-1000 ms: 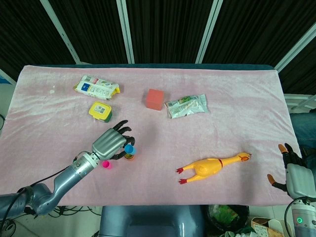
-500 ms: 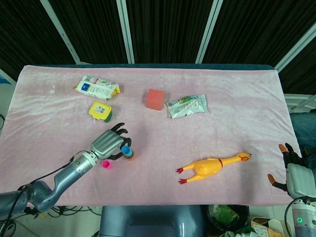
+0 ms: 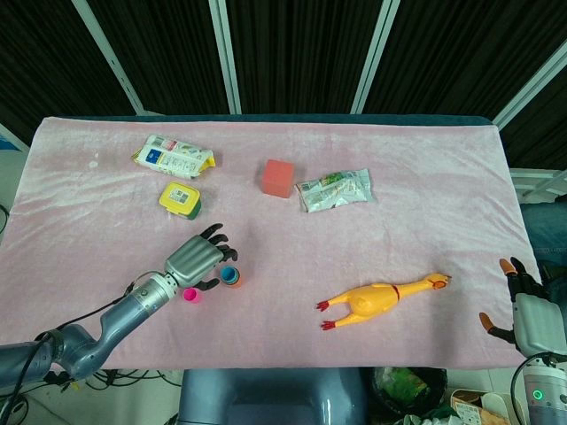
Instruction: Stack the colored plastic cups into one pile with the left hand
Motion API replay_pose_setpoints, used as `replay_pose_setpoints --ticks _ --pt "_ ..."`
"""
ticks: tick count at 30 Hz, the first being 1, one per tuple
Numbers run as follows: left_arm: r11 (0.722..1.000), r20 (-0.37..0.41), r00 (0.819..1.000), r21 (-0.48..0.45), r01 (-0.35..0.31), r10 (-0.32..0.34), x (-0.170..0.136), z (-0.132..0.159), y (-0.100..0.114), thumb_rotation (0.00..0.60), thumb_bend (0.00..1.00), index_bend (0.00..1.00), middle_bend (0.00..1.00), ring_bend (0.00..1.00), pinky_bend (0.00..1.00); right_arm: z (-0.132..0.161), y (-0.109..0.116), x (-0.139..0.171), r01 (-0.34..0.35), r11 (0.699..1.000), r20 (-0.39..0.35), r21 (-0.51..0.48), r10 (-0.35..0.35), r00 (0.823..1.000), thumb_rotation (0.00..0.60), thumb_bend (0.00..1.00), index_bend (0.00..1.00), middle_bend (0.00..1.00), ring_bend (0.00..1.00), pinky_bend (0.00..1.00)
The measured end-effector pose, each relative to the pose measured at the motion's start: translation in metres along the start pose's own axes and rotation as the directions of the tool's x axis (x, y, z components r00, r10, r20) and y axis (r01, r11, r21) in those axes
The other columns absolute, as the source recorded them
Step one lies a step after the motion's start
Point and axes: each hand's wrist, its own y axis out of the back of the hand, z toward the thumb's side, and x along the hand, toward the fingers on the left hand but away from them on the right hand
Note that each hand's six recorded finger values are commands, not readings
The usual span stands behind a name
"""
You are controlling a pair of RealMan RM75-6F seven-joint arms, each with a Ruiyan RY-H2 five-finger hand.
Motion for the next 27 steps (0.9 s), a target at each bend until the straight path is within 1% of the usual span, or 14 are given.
replay_pose_setpoints --ticks 3,5,11,14,17,19,22,25,27 --pt "1.0 -0.004 1.0 0.0 0.0 0.0 -0.003 0.002 0.002 0.6 0.21 0.17 0.21 0.07 0.02 0.0 0.0 0.0 0.001 1.0 0.0 -0.001 -0.001 1.0 0.6 0.19 0.0 0.02 0.11 0.16" --pt "1.0 -0.007 1.0 -0.001 -0.009 0.009 -0.005 0.002 0.005 0.6 0.21 0.17 0.2 0.07 0.02 0.0 0.0 0.0 0.0 1.0 0.0 0.001 0.0 1.0 0.6 0.19 0.0 0.02 0.11 0.17" --pt "1.0 0.009 0.999 -0.005 -0.03 0.03 -0.014 0.007 0.008 0.6 0.21 0.18 0.23 0.07 0.0 0.0 0.0 0.0 0.001 1.0 0.001 0.003 -0.001 1.0 0.6 0.19 0.0 0.02 0.11 0.16" --pt "1.0 0.018 0.999 0.003 -0.03 0.03 -0.029 0.009 0.009 0.6 0.21 0.19 0.24 0.07 0.0 0.0 0.0 0.0 -0.001 1.0 0.003 0.003 0.001 1.0 0.6 0.19 0.0 0.02 0.11 0.17" --pt "0.999 0.0 0.999 0.031 -0.037 0.037 -0.049 0.003 0.008 0.6 0.21 0.19 0.25 0.07 0.0 0.0 0.0 0.0 -0.001 1.0 0.002 0.006 0.001 1.0 0.6 0.19 0.0 0.02 0.11 0.16" --pt "0.999 -0.021 0.999 0.041 -0.033 0.034 -0.064 -0.002 0.003 0.6 0.21 0.19 0.25 0.07 0.0 0.0 0.0 0.0 -0.001 1.0 0.0 0.005 0.001 1.0 0.6 0.19 0.0 0.02 0.12 0.17" --pt "0.999 -0.063 0.998 0.036 -0.001 0.003 -0.088 -0.011 -0.01 0.6 0.21 0.19 0.25 0.07 0.0 0.001 0.0 0.0 0.002 1.0 -0.004 0.005 -0.002 1.0 0.6 0.19 0.0 0.02 0.12 0.17" --pt "1.0 -0.091 0.996 0.021 0.008 -0.006 -0.1 -0.017 -0.017 0.6 0.21 0.19 0.26 0.07 0.0 0.002 0.0 0.001 0.004 1.0 -0.005 0.006 -0.004 1.0 0.6 0.19 0.0 0.02 0.11 0.17" --pt "1.0 -0.102 0.995 0.015 0.015 -0.013 -0.103 -0.021 -0.02 0.6 0.21 0.2 0.27 0.07 0.0 0.002 0.0 0.001 0.004 1.0 -0.004 0.003 -0.004 1.0 0.6 0.19 0.0 0.02 0.12 0.17"
